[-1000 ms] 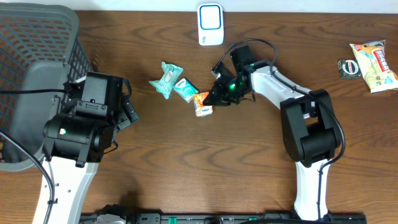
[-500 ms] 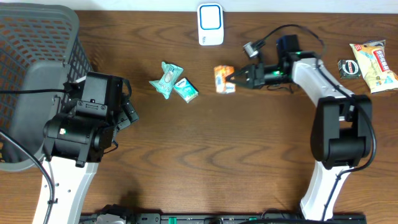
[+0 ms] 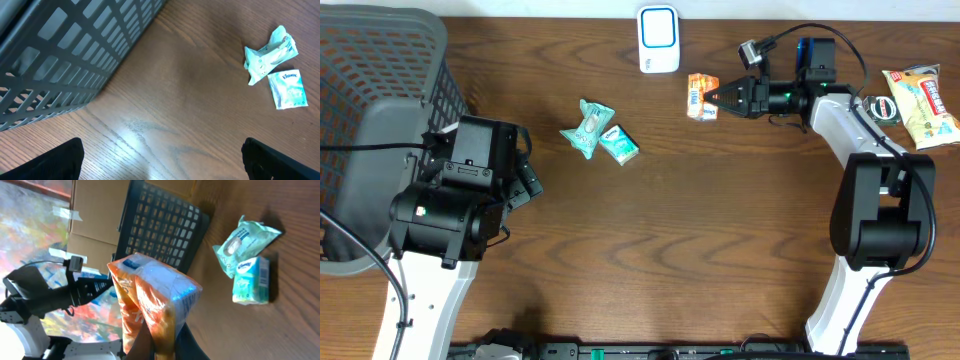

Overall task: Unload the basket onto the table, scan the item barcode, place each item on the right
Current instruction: 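Lift the orange pack and move it toward the scanner, then hold the orange pack in front of the scanner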

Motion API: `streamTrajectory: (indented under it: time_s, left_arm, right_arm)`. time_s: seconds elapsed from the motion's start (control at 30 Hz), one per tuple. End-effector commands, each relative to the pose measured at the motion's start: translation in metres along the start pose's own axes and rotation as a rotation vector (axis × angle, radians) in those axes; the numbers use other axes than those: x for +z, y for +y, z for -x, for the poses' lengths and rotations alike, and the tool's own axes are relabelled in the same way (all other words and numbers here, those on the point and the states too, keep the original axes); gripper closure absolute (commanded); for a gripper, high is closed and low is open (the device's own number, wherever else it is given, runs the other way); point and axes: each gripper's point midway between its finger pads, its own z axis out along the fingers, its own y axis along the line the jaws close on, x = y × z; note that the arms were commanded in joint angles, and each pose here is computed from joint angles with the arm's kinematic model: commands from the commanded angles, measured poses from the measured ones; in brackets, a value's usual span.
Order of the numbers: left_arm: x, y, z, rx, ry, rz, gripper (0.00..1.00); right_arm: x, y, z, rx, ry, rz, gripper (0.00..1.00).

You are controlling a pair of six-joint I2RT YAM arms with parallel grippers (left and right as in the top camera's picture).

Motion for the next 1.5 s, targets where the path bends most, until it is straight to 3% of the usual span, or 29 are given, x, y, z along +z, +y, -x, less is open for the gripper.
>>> streamTrajectory:
  time_s: [0.0,0.37,0.57,0.77,0.83,0.97,1.1,1.23,1.47]
  left_arm:
    - [0.000,0.004,0.003,-0.009,-0.012,0.019,0.00]
    - [0.000,0.004,0.003,-0.009,-0.012,0.019,0.00]
    - [0.000,0.004,0.003,-0.009,-0.012,0.019,0.00]
    - [0.000,0.004,0.003,-0.009,-0.012,0.019,0.00]
    - [0.000,0.004,0.003,-0.009,-0.012,0.019,0.00]
    - [0.000,0.004,0.003,-0.009,-0.012,0.019,0.00]
    - [0.000,0.004,0.003,-0.009,-0.012,0.019,0.00]
    - [0.000,0.004,0.003,-0.009,-0.012,0.019,0.00]
    - [0.000,0.004,0.003,-0.009,-0.012,0.019,0.00]
  right_arm:
    - [0.013,0.017,-0.003,0.008,0.037,0.041,0.99]
    - [0.046,0.000,-0.008,-0.018,0.059,-0.068,0.99]
    - [0.048,-0.081,0.002,-0.025,-0.043,-0.584,0.99]
    - [0.010,-0.126,0.034,-0.325,-0.086,-1.129,0.99]
    - [-0.008,-0.126,0.056,-0.506,-0.093,-1.346,0.99]
    - [-0.012,-0.104,0.097,-0.899,-0.059,-1.599,0.99]
    - [0.014,-0.069,0.138,-1.206,-0.161,-1.611,0.99]
    - [0.020,-0.038,0.163,-1.267,-0.376,-1.567,0.99]
    - [0.045,-0.026,0.194,-1.298,-0.420,-1.463,0.99]
